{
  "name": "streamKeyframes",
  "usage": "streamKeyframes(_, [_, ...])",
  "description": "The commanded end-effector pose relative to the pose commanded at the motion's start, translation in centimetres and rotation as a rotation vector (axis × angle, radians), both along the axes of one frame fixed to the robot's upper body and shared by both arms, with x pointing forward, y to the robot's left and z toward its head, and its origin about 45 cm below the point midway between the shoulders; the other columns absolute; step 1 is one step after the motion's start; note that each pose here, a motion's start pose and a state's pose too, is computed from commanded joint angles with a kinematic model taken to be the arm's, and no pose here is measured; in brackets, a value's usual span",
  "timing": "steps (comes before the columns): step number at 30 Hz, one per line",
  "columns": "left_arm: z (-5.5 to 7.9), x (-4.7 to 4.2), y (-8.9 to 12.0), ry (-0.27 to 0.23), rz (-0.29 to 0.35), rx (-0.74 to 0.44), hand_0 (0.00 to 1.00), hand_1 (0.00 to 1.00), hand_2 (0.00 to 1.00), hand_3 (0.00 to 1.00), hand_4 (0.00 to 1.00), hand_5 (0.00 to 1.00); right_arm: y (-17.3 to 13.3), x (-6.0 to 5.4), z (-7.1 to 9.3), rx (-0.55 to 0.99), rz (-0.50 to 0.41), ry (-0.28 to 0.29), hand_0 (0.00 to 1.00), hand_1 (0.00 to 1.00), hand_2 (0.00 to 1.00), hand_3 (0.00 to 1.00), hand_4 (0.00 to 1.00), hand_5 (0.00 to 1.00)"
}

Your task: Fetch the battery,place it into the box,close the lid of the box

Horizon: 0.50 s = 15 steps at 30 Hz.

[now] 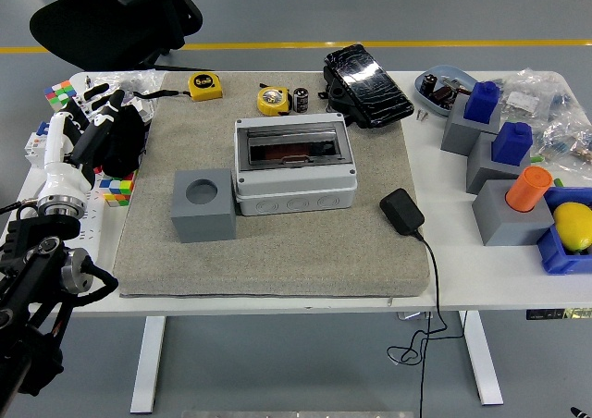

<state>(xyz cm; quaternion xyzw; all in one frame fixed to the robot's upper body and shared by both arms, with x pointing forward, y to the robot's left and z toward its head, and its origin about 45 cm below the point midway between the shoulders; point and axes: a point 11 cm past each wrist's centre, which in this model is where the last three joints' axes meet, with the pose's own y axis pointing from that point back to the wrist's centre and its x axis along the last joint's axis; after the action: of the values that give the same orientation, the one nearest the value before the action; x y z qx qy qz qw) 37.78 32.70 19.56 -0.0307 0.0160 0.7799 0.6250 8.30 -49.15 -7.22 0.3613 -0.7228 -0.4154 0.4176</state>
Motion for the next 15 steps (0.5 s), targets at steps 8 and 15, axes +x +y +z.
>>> streamKeyframes(8, [0.2, -0.14, 1.2, -0.003, 0.031, 0.003, 0.681, 0.686, 0.682, 0.676, 0.962, 0.432, 0.0, -0.2, -0.1, 0.001, 0.001, 0.004, 0.578, 0.628, 0.656, 0.552, 0.948, 0.489])
streamKeyframes(15, [0.3, -0.25, 1.8, -0.003, 0.049, 0.0, 0.682, 0.685, 0.683, 0.676, 0.962, 0.433, 0.1, -0.2, -0.1, 0.002, -0.001, 0.003, 0.578, 0.628, 0.656, 0.552, 0.948, 0.489])
